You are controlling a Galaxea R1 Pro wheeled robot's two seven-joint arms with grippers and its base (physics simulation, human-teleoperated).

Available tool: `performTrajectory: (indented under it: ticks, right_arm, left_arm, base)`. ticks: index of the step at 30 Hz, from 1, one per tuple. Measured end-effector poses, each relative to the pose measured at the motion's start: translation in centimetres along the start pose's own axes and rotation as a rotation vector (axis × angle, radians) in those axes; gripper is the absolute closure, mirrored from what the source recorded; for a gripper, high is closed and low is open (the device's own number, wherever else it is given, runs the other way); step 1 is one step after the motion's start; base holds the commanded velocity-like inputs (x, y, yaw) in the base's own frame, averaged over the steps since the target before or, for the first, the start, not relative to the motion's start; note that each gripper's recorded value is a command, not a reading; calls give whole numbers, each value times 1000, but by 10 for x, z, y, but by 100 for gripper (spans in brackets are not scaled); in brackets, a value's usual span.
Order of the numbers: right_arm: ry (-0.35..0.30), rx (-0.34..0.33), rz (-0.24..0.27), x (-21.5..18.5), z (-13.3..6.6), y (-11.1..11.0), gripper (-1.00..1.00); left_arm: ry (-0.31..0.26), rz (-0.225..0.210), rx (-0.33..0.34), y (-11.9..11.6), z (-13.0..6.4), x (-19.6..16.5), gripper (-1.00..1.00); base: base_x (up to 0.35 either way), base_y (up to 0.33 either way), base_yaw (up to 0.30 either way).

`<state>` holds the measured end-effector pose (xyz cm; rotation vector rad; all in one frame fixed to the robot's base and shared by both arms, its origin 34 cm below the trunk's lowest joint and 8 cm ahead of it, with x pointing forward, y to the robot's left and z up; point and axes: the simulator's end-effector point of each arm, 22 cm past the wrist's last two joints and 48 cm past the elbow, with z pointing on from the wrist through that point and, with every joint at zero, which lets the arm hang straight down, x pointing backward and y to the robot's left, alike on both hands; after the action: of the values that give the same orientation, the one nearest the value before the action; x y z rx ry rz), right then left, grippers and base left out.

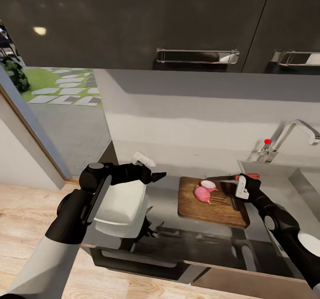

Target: In the kitchen, take the Vidalia onion out of the sink, dice it on the chopping board with the paring knife, put the diced onion into the bowl on the countertop, then place both the paring knife and the chopping board into the sink.

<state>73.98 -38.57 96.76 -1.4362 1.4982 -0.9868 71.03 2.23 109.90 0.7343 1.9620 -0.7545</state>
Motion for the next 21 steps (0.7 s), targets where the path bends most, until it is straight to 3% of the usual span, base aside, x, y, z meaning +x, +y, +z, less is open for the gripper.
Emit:
performTrajectory:
  ticks: [5,9,21]
  right_arm:
    - [6,71,-19,2,0,-13,100]
    - [2,89,-25,0,0,-15,100]
    - [-15,36,-51,-8,2,14,100]
  left_arm:
    - [0,0,0,0,0,0,-100]
    - [0,1,0,0,0,0,-100]
    - [-1,1,0,0,0,0,-100]
  base:
    - [0,0,0]
    - [0,0,0]
    - [0,0,0]
